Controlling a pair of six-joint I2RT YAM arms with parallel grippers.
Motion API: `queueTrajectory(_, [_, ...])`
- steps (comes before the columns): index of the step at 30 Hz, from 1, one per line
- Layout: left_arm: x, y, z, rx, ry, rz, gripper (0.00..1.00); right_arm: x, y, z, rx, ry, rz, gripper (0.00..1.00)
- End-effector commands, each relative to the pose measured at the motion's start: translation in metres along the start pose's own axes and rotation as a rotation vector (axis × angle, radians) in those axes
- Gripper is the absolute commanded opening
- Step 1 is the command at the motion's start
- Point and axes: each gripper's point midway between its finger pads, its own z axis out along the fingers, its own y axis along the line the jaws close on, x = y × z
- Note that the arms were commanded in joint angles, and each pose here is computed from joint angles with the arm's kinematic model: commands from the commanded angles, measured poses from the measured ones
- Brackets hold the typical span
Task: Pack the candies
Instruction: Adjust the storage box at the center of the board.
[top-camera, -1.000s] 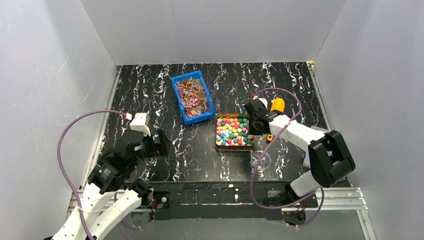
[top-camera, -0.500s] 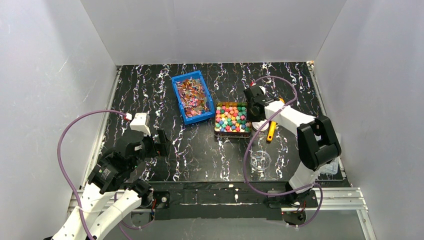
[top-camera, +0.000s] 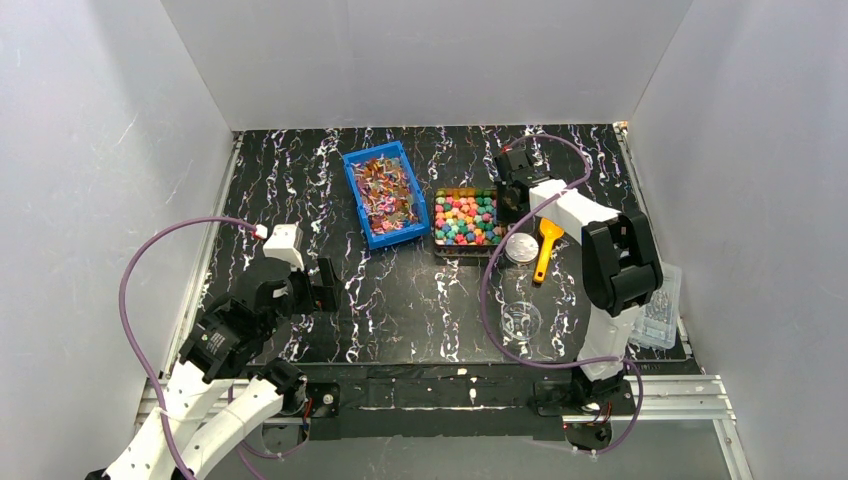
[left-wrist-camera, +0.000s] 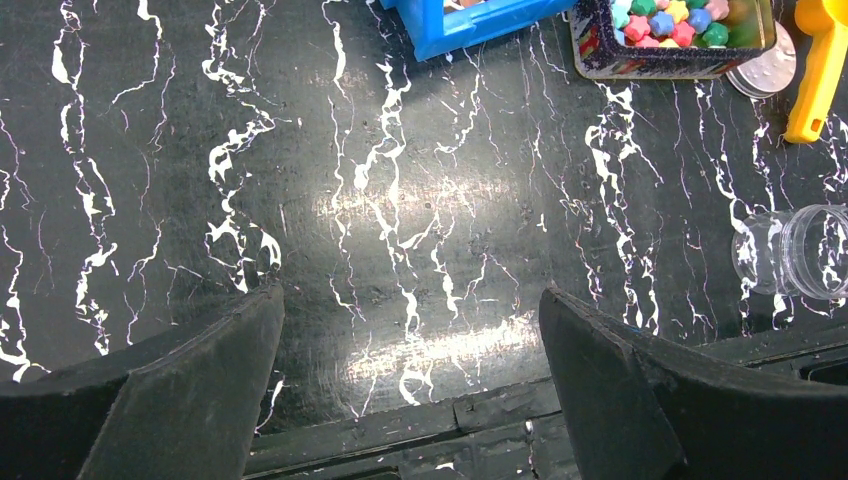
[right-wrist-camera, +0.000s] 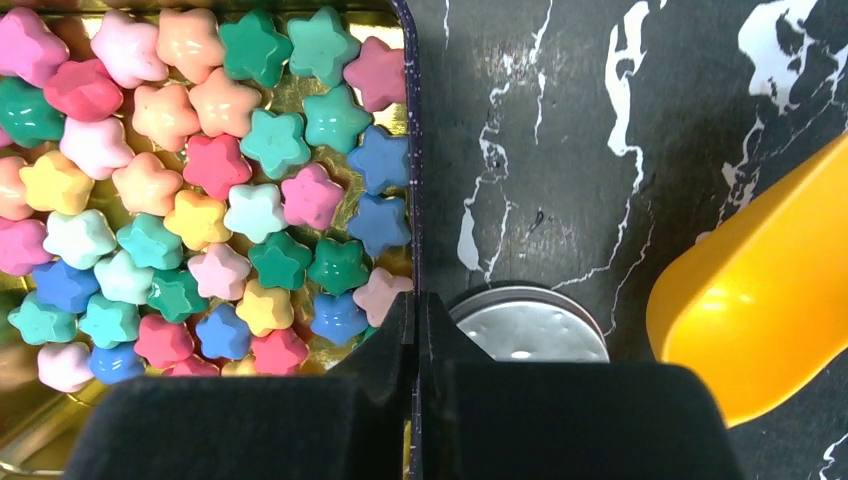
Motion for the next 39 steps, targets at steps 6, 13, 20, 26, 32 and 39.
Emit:
queueTrajectory(6, [0.006, 0.004, 0.002, -0.022, 0.028, 0.013, 0.99, -0.05, 0.014, 0.003, -0.063, -0.088, -0.03, 0.05])
queueTrajectory(13, [0.005, 0.004, 0.001, -0.02, 0.022, 0.01, 0.99, -0.06, 0.011, -0.019, -0.059, -0.139, -0.008, 0.4])
queueTrajectory(20, [0.005, 0.003, -0.001, -0.008, 0.016, 0.008, 0.99, -0.058, -0.004, -0.056, -0.022, -0.174, 0.016, 0.54])
queueTrajectory(26, [0.004, 0.002, -0.002, 0.001, 0.007, 0.004, 0.99, -0.04, -0.023, -0.091, 0.015, -0.19, 0.042, 0.61])
queueTrajectory(32, [0.003, 0.002, -0.004, 0.008, 0.001, 0.002, 0.99, -0.007, -0.03, -0.117, -0.015, -0.14, 0.053, 0.64])
queueTrajectory(39, [0.003, -0.001, -0.005, 0.023, 0.001, 0.004, 0.99, 0.053, -0.038, -0.134, -0.051, -0.054, 0.105, 0.65])
